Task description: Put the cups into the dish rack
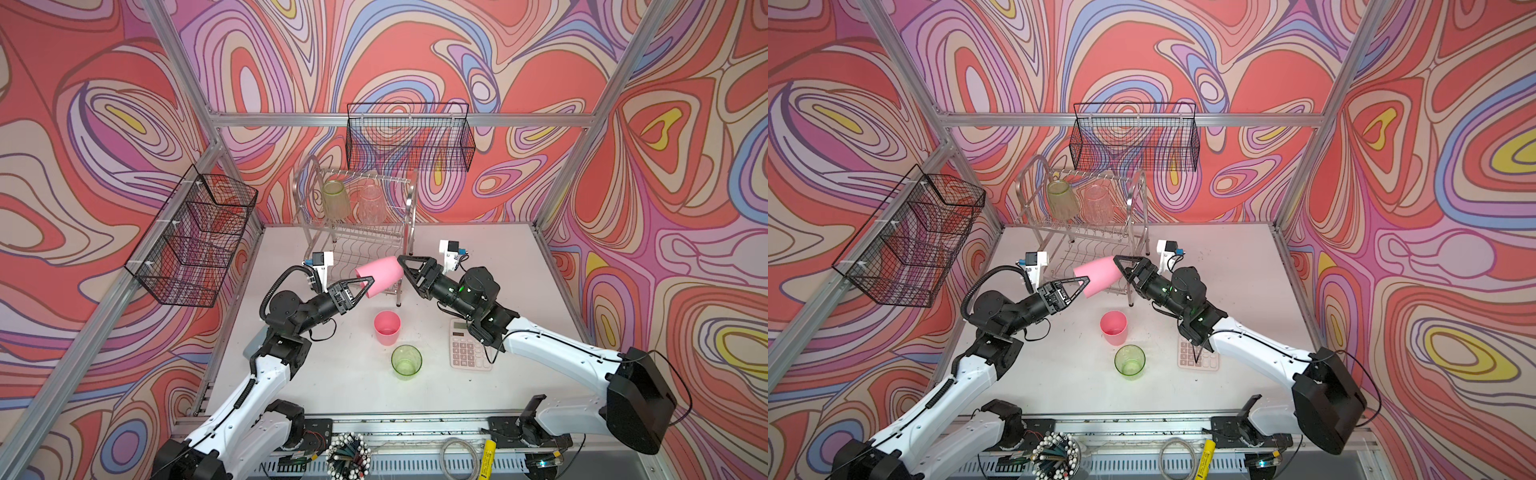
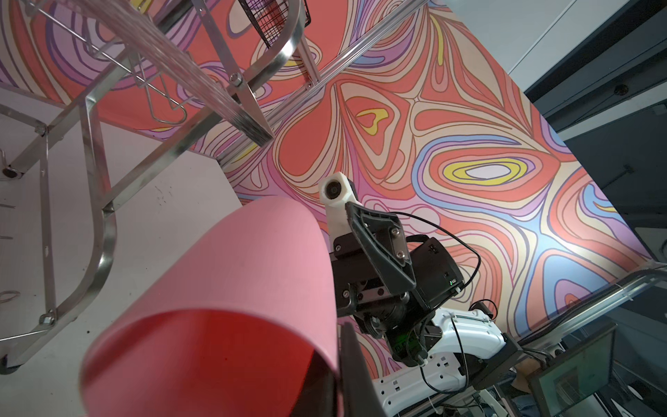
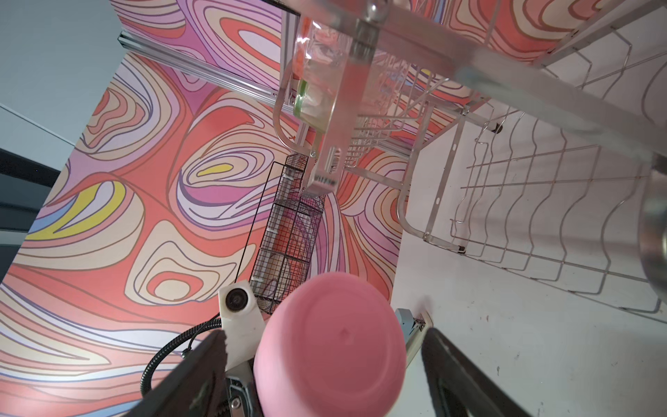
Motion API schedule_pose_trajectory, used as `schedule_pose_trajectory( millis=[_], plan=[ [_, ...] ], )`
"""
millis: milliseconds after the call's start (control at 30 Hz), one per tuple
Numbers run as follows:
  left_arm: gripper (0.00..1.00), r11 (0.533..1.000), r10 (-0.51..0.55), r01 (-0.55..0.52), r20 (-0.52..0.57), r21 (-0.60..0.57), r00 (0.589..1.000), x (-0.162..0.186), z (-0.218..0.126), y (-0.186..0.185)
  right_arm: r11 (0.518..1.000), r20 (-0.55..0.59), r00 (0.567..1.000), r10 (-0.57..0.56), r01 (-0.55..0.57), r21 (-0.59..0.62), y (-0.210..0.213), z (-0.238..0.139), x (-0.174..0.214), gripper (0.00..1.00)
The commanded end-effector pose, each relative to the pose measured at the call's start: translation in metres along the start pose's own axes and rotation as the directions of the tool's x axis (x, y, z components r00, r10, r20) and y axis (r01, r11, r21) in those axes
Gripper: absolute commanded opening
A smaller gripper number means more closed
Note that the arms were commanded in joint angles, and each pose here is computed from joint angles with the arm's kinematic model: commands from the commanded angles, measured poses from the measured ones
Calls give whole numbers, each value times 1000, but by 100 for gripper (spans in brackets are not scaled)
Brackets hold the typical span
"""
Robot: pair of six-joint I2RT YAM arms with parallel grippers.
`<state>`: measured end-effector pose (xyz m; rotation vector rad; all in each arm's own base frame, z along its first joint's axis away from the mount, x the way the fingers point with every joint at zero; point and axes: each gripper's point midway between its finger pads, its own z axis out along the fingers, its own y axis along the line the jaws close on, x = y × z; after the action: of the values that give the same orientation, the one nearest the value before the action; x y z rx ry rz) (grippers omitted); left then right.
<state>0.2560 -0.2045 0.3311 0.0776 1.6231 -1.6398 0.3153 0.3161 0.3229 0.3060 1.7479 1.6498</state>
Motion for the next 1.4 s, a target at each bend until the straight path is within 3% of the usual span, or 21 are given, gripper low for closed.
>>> schedule_pose_trajectory(
  millis=[0, 833, 1367],
  plan=[
    [0, 998, 35, -37, 49, 53, 998, -2, 1, -8, 999, 49, 998, 46, -45, -13, -3, -1, -8, 88],
    [0, 993, 45, -52, 68, 107, 997, 3, 22, -12, 993, 85, 989, 120, -119, -20, -14, 8, -10, 90],
    [0, 990, 56, -66, 82, 123, 995, 17, 41, -14, 995, 104, 990, 96, -96, -6, -17, 5, -3, 88]
  ],
)
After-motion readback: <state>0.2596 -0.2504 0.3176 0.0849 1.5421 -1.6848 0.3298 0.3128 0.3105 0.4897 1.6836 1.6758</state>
